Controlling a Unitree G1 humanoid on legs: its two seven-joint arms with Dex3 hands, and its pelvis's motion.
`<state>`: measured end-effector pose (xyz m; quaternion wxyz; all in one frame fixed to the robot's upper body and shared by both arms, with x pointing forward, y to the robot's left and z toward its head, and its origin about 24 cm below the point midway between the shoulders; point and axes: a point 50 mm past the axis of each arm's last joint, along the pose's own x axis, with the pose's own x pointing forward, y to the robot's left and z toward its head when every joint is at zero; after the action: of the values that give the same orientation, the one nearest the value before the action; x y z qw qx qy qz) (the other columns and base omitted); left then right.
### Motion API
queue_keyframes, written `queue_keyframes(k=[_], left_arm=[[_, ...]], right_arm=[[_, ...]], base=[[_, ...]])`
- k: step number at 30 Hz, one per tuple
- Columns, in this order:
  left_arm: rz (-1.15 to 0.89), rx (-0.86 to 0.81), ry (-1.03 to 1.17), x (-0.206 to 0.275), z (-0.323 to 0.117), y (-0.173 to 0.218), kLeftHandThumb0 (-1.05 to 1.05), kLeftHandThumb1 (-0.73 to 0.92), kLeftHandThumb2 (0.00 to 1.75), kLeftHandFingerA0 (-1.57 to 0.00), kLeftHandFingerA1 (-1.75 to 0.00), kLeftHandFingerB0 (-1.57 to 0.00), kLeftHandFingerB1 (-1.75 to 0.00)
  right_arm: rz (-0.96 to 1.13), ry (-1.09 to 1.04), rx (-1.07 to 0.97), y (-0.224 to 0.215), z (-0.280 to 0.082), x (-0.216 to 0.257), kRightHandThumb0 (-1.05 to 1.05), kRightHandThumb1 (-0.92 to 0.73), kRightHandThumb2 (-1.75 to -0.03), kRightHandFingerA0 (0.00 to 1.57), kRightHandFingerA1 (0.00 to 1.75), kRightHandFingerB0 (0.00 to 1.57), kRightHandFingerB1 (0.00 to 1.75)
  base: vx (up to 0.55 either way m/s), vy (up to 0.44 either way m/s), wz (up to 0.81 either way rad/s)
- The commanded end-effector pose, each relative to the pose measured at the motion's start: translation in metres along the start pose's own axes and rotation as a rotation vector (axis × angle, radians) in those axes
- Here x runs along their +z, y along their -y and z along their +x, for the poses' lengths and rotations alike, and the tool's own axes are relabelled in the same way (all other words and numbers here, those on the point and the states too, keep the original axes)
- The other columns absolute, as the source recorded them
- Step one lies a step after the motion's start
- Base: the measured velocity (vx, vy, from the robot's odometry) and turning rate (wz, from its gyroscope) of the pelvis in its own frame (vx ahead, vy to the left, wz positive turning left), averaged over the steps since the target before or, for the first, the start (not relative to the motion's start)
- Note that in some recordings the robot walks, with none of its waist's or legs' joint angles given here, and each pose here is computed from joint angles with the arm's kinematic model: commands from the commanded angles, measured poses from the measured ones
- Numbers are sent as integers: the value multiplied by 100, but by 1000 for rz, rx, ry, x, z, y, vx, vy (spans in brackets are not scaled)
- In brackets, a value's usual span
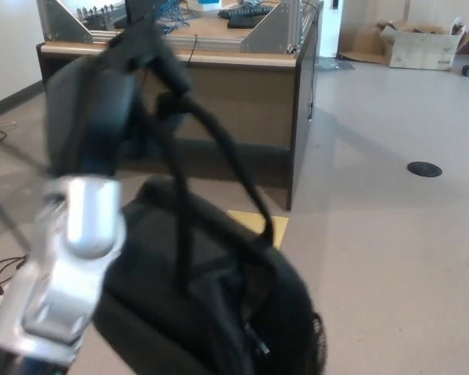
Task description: A person hands over a black lunchbag to the robot and the robot uses its left hand to grab the strips of the lunchbag, the gives it back to the person.
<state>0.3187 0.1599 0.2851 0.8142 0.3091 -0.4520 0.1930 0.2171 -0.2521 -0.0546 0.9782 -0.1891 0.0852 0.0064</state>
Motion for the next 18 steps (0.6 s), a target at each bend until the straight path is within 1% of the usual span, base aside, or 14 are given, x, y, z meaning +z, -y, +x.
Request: queue_keyframes(k=[1,2,3,4,6,7,8,9,12,13,14,16,17,18], left_arm=[[32,380,286,8,-58,-70,-20,67,57,-89,-175,-61,-175],[30,368,277,4,-73,-75,-19,67,57,-88,-175,-61,-175],[28,363,275,3,-76,-76,-19,67,57,-88,-175,-61,-175],[61,348,260,-2,-93,-82,-20,67,57,-90,-175,-62,-175],[58,326,249,-4,-106,-85,-19,67,57,-91,-175,-64,-175],[64,309,231,-7,-118,-85,-21,66,57,-90,-175,-68,-172],[67,292,226,-8,-127,-85,-22,64,57,-92,-175,-70,-172],[70,265,219,-9,-140,-86,-22,64,57,-92,-175,-70,-172],[107,242,210,-11,-158,-86,-22,64,59,-97,-175,-68,-175],[121,225,216,-10,-165,-87,-22,65,58,-96,-175,-68,-174],[129,206,215,-11,-172,-87,-22,67,58,-93,-174,-69,-169],[132,164,204,-12,-187,-85,-20,66,58,-92,-175,-69,-168],[137,141,179,-15,-195,-84,-18,65,58,-87,-175,-68,-171],[144,114,149,-18,-204,-83,-18,65,58,-87,-175,-68,-171]], right_arm=[[-28,-18,10,17,-2,-3,-78,-74,-67,50,45,39,39],[-28,-21,8,18,-4,-4,-77,-74,-67,50,45,40,39],[-27,-21,8,17,-4,-4,-77,-74,-67,50,45,40,39],[-18,-22,2,18,-4,-4,-78,-73,-67,51,46,40,40],[-10,-29,5,16,-8,-7,-78,-72,-67,51,46,41,40],[-6,-31,4,16,-8,-7,-78,-72,-68,51,47,40,40],[-8,-35,6,15,-9,-8,-77,-72,-68,52,47,40,40],[-10,-40,10,14,-11,-10,-77,-72,-68,52,47,40,40],[-21,-34,3,13,-10,-9,-77,-72,-67,53,47,42,41],[-21,-34,5,12,-10,-9,-77,-72,-67,53,48,42,41],[-17,-31,4,12,-9,-9,-77,-73,-67,52,47,42,41],[0,-29,3,13,-8,-8,-75,-74,-65,51,46,42,41],[1,-29,0,13,-8,-8,-74,-73,-65,52,46,42,41],[2,-30,-2,13,-7,-7,-74,-73,-65,52,46,42,41]], base=[[0,0,0],[0,0,0],[0,0,0],[0,0,0],[0,0,0],[0,0,0],[0,0,0],[0,0,0],[0,0,0],[0,0,0],[0,0,0],[0,0,0],[0,0,0],[0,0,0]])
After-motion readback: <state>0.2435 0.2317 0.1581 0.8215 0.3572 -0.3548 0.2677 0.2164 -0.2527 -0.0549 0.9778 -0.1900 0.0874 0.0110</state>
